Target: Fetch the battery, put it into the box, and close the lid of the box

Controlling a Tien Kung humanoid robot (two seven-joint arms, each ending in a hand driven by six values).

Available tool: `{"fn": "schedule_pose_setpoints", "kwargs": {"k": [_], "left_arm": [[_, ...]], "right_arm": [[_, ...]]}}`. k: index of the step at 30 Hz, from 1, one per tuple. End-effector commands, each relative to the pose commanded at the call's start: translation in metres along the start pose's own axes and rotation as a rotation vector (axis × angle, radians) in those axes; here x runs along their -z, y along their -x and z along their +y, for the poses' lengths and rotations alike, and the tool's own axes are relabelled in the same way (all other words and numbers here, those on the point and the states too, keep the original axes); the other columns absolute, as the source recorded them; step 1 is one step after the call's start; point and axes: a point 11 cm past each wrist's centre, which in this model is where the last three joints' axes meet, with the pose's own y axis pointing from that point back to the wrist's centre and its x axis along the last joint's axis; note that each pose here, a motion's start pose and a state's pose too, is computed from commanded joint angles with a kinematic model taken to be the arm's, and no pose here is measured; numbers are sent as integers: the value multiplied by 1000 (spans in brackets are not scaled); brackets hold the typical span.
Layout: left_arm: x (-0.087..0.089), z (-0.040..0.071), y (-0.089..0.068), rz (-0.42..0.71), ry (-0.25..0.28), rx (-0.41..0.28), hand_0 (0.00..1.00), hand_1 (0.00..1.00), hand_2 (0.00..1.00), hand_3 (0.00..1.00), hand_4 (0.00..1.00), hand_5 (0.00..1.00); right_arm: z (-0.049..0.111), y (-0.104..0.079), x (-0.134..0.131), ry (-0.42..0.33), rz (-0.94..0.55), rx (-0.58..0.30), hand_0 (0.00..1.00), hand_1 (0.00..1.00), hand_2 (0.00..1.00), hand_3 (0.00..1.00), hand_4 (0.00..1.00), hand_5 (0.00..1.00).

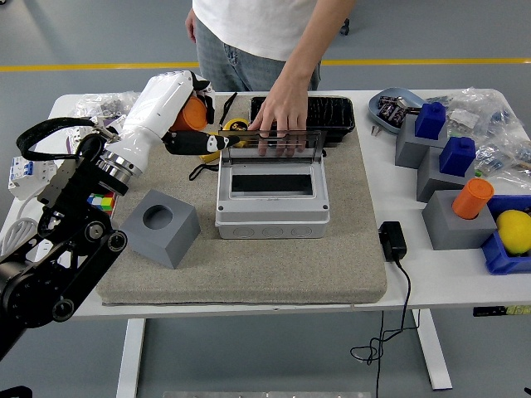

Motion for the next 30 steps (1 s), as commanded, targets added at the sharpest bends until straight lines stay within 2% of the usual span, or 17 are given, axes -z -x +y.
{"fn": "schedule_pose_setpoints", "kwargs": {"k": [3, 8, 17, 20, 21, 24, 30], "left_arm": [[-9, -1, 8, 3, 9, 24, 9, 2, 2, 2, 985, 173], [-13, -2, 20, 20, -24, 62, 9, 2, 2, 2, 985, 173], [-17, 1, 57, 55, -65, 220, 9, 2, 2, 2, 990, 211], [-14, 1, 59, 72, -87, 232, 9, 2, 2, 2, 990, 211], [-14, 1, 60, 76, -91, 234, 9, 2, 2, 2, 993, 246], [-11, 1, 67, 156, -121, 272, 9, 2, 2, 2, 993, 246], [-14, -5, 80, 269, -139, 322, 6, 2, 2, 2, 991, 277]], "right_arm": [[-1, -2, 6, -11, -3, -5, 829, 790, 761, 802, 998, 998], [-1, -4, 9, -17, -4, -9, 829, 790, 761, 802, 998, 998], [-2, -6, 12, -24, -4, -13, 830, 789, 761, 802, 998, 998], [-2, -7, 13, -24, -2, -15, 830, 789, 761, 802, 998, 998], [-2, -8, 13, -23, -2, -15, 829, 789, 761, 802, 998, 998], [-2, -9, 13, -23, -3, -17, 829, 789, 761, 802, 998, 998], [-2, -9, 19, -33, -6, -18, 829, 789, 761, 802, 998, 998]]}}
